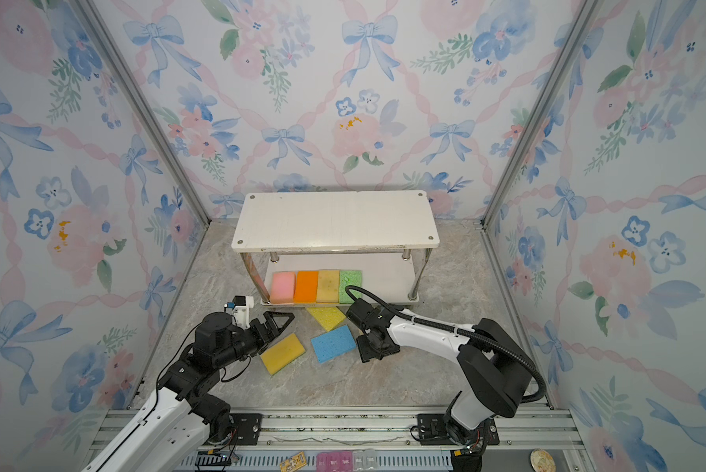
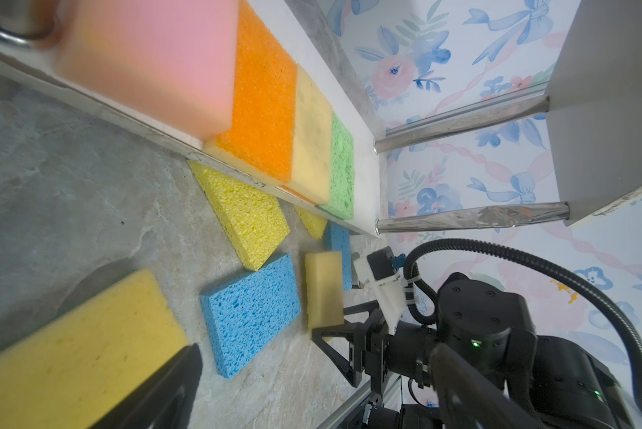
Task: Arrange cleaning sponges on a shelf
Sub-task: Pick up the cleaning sponge at the center of the table.
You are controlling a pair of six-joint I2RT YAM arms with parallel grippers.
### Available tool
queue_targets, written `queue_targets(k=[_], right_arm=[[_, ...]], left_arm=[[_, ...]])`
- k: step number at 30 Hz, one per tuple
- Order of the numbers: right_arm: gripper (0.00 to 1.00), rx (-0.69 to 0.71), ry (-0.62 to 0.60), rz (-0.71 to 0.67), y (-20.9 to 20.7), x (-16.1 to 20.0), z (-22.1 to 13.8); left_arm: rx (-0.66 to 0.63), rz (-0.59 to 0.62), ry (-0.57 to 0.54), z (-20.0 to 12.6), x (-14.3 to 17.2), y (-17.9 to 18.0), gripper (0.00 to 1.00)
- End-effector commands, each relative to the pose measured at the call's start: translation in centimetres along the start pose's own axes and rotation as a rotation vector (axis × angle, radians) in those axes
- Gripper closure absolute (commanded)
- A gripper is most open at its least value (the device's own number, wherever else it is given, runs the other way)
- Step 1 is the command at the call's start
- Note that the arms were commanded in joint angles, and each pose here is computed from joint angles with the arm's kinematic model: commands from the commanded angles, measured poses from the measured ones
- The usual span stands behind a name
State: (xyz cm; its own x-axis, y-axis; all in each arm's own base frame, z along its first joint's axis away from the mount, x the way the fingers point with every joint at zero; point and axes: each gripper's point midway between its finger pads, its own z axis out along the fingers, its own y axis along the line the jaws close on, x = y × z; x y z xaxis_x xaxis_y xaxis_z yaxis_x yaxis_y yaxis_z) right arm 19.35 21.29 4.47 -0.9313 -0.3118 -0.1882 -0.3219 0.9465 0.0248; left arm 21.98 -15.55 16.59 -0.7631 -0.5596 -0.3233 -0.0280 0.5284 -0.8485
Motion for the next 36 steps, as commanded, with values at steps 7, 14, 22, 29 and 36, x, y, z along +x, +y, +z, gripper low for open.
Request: queue_targets(k=[7, 14, 22, 29, 36], right_arm=[[0.35, -0.144, -0.112, 0.004, 0.0, 2.0, -5.2], [0.35, -0.287, -0.23, -0.066, 2.3, 0.0, -9.9], [0.36, -0.394, -0.312, -0.122, 4.6, -1.5, -13.7], [0.36, -0.43, -0.321, -0.155, 5.2, -1.4, -14.5], [0.36, -0.479, -0.319, -0.191, 6.0, -1.0, -15.3]], left_arm=[[0.112, 0.011, 0.056, 1.0, 1.3, -2.6, 0.02], [0.218, 0.067, 0.135, 3.2, 4.2, -7.1, 0.02], [0.272, 0.121, 0.216, 5.8, 6.4, -10.8, 0.02], [0.316, 0.14, 0.245, 6.8, 7.0, -12.7, 0.08], [0.313, 0.149, 0.269, 7.5, 7.6, -12.9, 0.25]])
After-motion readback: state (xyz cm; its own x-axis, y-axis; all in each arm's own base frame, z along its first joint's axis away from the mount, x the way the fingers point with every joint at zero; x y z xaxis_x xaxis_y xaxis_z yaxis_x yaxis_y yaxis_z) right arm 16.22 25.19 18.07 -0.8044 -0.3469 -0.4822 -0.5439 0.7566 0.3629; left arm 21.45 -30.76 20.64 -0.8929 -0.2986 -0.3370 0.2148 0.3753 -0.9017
